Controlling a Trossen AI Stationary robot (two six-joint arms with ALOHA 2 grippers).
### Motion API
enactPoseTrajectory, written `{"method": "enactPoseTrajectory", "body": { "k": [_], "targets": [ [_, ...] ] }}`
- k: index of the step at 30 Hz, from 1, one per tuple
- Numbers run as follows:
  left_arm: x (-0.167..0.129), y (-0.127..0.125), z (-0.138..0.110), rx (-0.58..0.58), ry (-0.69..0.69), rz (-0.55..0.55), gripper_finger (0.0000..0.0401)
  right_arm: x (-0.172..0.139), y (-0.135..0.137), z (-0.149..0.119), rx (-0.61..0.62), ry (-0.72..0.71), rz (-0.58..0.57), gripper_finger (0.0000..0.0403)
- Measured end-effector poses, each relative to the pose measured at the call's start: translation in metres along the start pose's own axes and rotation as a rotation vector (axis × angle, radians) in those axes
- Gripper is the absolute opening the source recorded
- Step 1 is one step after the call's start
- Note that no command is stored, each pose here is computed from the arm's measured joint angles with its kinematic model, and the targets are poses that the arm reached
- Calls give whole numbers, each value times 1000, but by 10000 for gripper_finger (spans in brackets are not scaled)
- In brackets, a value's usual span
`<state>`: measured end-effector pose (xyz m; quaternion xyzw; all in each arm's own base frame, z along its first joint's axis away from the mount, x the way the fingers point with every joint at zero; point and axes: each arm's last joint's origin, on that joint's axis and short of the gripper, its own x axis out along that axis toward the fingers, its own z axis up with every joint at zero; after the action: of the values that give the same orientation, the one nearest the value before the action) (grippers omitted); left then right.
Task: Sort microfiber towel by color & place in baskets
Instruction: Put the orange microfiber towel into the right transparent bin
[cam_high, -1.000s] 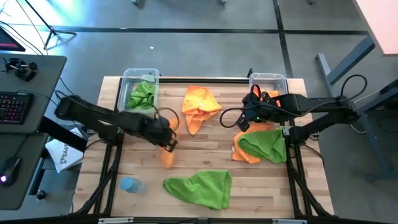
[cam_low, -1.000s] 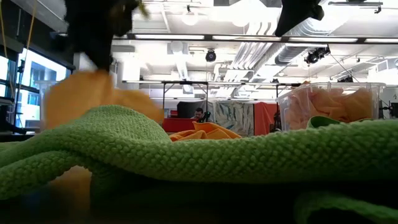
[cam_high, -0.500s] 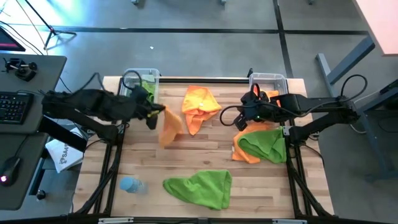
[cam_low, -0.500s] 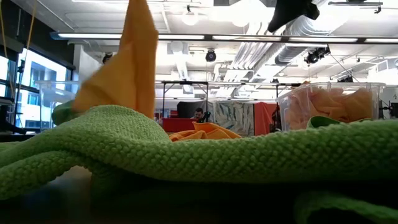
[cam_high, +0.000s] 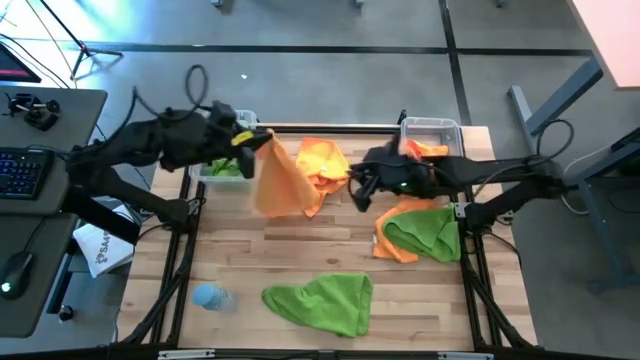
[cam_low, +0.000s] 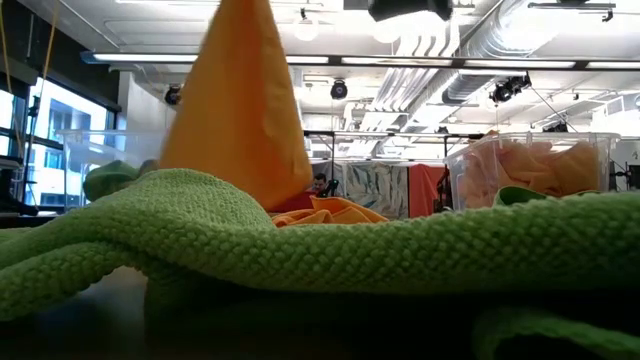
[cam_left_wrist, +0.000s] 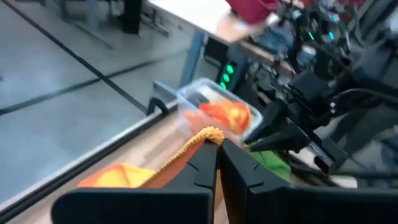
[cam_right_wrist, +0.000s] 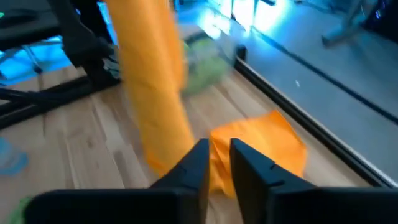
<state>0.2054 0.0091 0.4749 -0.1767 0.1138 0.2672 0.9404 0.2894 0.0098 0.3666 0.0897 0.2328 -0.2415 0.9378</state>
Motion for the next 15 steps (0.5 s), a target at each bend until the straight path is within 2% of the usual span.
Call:
{"method": "enactPoseTrajectory", "body": {
  "k": [5, 9, 15],
  "targets": [
    [34, -6, -8, 58, 128, -84, 0, 37, 22, 0, -75, -79, 47, 127],
    [57, -11, -13, 84, 193, -183, 0, 54, 34, 6, -118, -192, 71, 173],
    [74, -16, -5, 92, 160, -382, 0, 68, 42, 11, -112, -294, 86, 216]
  ]
}}
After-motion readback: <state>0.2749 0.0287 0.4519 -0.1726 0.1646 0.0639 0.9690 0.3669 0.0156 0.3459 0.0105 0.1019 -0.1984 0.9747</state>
